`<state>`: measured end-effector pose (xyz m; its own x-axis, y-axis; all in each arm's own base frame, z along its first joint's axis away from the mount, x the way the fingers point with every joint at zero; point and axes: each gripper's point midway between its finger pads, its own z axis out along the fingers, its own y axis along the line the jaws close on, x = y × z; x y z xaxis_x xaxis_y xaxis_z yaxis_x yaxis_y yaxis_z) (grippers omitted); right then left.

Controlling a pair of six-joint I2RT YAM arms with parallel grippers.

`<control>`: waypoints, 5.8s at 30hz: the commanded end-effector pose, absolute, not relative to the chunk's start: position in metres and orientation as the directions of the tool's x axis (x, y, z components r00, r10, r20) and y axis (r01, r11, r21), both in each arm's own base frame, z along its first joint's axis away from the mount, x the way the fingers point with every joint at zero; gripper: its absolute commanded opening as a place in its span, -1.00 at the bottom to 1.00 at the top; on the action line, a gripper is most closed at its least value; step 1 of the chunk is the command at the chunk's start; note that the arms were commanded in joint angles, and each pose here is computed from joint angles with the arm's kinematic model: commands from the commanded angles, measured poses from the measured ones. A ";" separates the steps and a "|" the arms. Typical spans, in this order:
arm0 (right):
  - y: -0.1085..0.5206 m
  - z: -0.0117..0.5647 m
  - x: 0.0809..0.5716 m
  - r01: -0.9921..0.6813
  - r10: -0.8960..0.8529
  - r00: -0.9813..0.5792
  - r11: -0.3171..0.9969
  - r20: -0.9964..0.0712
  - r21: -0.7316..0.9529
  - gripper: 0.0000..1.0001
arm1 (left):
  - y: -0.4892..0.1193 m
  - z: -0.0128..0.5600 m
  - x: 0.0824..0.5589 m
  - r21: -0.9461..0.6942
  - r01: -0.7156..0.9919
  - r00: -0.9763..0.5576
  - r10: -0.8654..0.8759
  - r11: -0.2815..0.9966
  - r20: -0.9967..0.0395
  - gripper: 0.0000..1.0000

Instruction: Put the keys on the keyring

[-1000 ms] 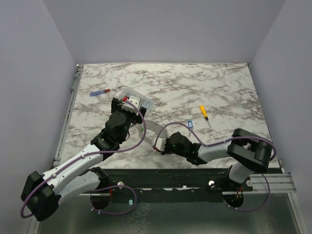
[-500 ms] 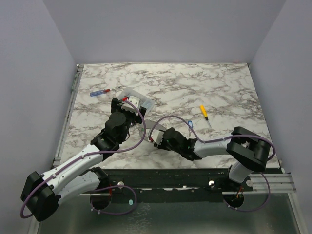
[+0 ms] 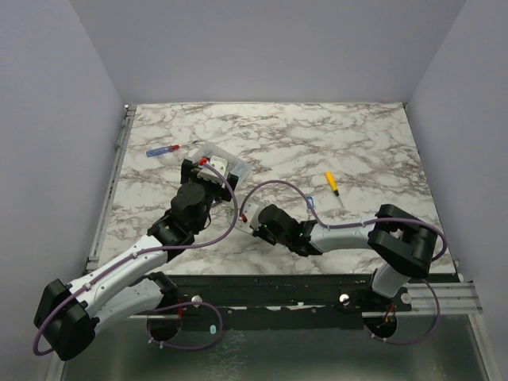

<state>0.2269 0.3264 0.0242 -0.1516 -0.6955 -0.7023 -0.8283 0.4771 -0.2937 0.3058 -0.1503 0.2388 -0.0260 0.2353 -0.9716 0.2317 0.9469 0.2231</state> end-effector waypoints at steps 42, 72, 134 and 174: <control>0.309 0.045 0.199 -0.791 -0.588 -0.379 0.607 -0.714 -0.080 0.17 | -0.156 0.254 0.303 0.217 0.261 0.008 0.222 0.941 -0.975 0.91; 0.312 0.021 0.194 -0.840 -0.693 -0.379 0.536 -0.613 -0.086 -0.96 | -0.156 0.252 0.304 0.223 0.258 0.002 0.230 0.940 -0.973 0.91; 0.285 0.278 0.156 -0.809 0.058 0.443 0.456 -0.895 -0.371 -0.99 | -0.250 0.326 0.172 0.270 0.886 0.320 -0.076 0.378 -0.944 0.57; 0.289 0.364 0.104 -0.925 0.532 0.365 0.301 -0.764 -0.232 -0.99 | -0.272 0.341 0.107 0.189 0.981 0.173 -0.262 -0.038 -0.949 -0.17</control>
